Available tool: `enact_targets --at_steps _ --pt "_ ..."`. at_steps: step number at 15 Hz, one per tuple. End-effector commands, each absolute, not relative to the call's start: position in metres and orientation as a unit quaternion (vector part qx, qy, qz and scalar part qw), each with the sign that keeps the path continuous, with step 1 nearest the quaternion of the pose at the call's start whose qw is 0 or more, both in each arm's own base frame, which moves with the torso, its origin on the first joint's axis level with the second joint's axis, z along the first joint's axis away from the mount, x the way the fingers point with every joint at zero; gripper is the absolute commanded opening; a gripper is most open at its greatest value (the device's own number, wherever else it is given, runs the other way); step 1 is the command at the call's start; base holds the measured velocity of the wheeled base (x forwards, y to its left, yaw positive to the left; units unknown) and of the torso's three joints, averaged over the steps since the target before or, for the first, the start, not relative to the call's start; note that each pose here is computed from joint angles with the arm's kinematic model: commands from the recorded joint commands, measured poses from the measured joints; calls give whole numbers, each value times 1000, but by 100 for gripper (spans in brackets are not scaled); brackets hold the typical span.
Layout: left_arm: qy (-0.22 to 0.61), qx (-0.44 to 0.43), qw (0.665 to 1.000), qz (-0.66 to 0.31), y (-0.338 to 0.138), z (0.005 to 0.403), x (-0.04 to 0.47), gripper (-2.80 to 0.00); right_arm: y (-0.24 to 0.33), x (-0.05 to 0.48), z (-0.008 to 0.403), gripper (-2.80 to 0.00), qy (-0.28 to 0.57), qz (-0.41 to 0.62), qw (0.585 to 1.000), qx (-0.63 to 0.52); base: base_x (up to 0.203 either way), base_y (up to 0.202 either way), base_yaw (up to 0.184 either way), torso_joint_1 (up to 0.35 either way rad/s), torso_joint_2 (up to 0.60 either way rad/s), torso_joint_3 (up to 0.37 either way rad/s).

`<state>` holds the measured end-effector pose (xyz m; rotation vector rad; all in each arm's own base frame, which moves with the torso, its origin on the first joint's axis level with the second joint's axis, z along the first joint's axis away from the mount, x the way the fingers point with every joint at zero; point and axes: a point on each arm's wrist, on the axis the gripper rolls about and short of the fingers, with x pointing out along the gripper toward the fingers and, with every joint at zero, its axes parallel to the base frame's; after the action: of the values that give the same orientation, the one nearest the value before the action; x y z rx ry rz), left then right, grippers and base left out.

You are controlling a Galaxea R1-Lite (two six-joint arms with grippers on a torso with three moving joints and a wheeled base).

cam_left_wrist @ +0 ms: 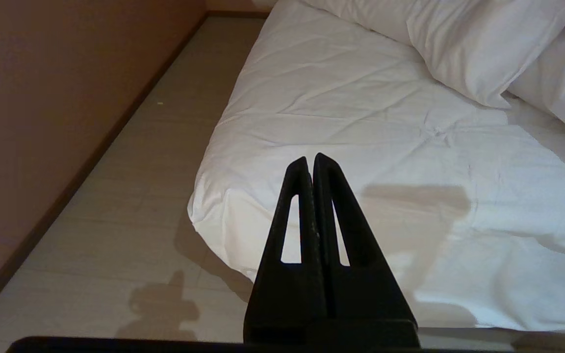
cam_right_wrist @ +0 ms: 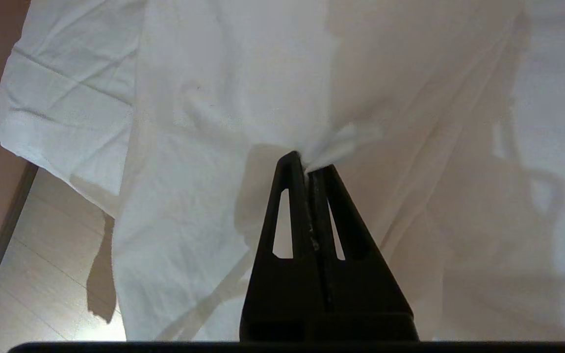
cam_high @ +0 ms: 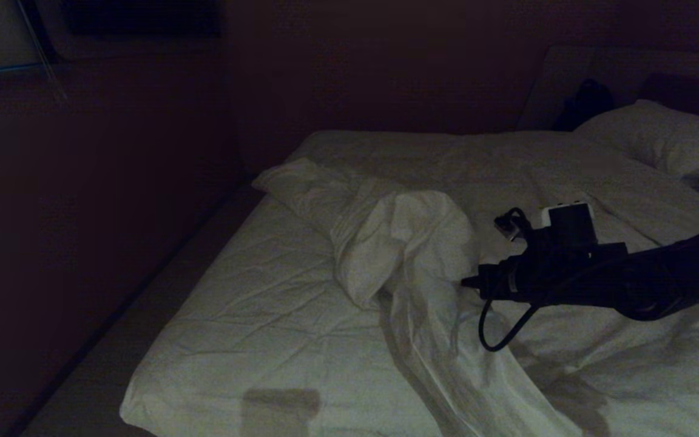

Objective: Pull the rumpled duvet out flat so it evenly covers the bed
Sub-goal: Flatten the corners of the folded blanket

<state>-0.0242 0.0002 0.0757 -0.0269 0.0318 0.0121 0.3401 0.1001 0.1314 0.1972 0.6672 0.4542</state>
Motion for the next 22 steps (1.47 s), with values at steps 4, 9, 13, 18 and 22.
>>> enact_targets --at_steps 4,9,13,18,22 --pt "16 -14 1000 6 0 76 -24 -280 102 334 142 -280 311 228 918 96 0 0 0 0 0 0" --pt "16 -14 1000 6 0 76 -24 -280 111 313 165 -280 284 252 920 92 0 0 0 0 0 0" --pt "15 -14 1000 6 0 76 -24 -280 123 289 183 -280 264 284 918 85 0 0 0 0 0 0" --pt "16 -14 1000 6 0 76 -24 -280 125 294 180 -280 277 276 917 83 0 0 0 0 0 0" --pt "16 -14 1000 6 0 76 -24 -280 124 302 174 -280 281 257 921 80 0 0 0 0 0 0"
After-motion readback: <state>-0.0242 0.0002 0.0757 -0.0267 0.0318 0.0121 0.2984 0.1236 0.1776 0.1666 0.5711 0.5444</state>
